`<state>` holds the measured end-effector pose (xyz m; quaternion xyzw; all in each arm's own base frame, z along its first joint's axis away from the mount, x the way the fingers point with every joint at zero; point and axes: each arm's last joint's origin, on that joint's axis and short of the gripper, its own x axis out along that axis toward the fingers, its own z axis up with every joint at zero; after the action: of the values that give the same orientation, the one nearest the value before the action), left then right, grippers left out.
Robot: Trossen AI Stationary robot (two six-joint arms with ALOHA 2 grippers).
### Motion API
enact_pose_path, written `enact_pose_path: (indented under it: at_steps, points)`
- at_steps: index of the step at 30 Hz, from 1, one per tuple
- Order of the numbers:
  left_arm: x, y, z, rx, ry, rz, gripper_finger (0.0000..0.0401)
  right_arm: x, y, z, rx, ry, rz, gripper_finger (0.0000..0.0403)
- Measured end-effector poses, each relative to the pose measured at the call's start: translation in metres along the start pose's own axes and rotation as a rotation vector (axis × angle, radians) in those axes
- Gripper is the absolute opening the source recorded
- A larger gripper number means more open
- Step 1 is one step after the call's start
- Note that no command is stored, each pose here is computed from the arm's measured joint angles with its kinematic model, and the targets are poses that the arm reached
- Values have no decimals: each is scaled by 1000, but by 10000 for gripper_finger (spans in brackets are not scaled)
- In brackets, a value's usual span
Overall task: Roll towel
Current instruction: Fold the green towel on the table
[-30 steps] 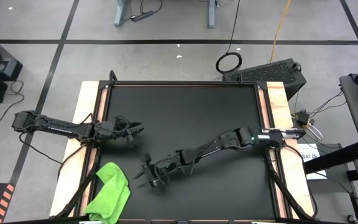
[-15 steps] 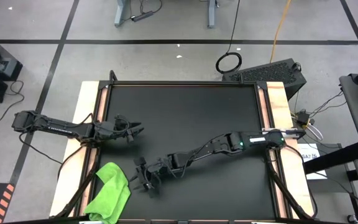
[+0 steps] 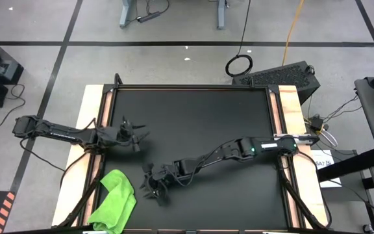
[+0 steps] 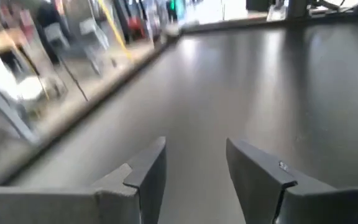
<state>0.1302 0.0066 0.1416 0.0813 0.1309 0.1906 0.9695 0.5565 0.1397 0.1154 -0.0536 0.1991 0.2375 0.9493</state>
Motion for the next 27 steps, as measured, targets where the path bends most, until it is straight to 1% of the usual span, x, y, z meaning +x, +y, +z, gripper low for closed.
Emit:
enact_pose_path:
  at_steps: [2,4,6,9,12,14,17,19,21,23,25,27]
  points:
    - [0,0,3,53,-25,3,173,-6,0,9,-12,5,-1,171]
    - [0,0,4,55,-35,4,173,-13,-2,19,-27,11,-3,171]
    - [0,0,4,25,-37,4,173,-22,-3,29,-35,32,-4,171]
    - [0,1,6,-54,-58,4,173,-36,-3,43,-43,76,-2,171]
    - [-1,1,17,-170,-162,-41,173,-51,-1,58,-51,117,4,171]
    - [-2,1,23,-200,-211,-72,173,-61,1,66,-58,150,10,171]
    - [-5,4,44,-307,-337,-90,173,-75,2,77,-75,186,-16,171]
    - [-6,5,55,-369,-381,-123,173,-84,4,84,-88,213,-36,171]
    - [-7,4,62,-355,-402,-200,173,-94,4,92,-99,229,-65,171]
    - [-8,1,70,-319,-422,-316,173,-104,5,100,-101,245,-84,171]
    - [-9,3,83,-330,-422,-334,173,-113,6,107,-103,253,-93,171]
    - [-8,4,99,-283,-336,-328,173,-120,8,111,-101,264,-90,171]
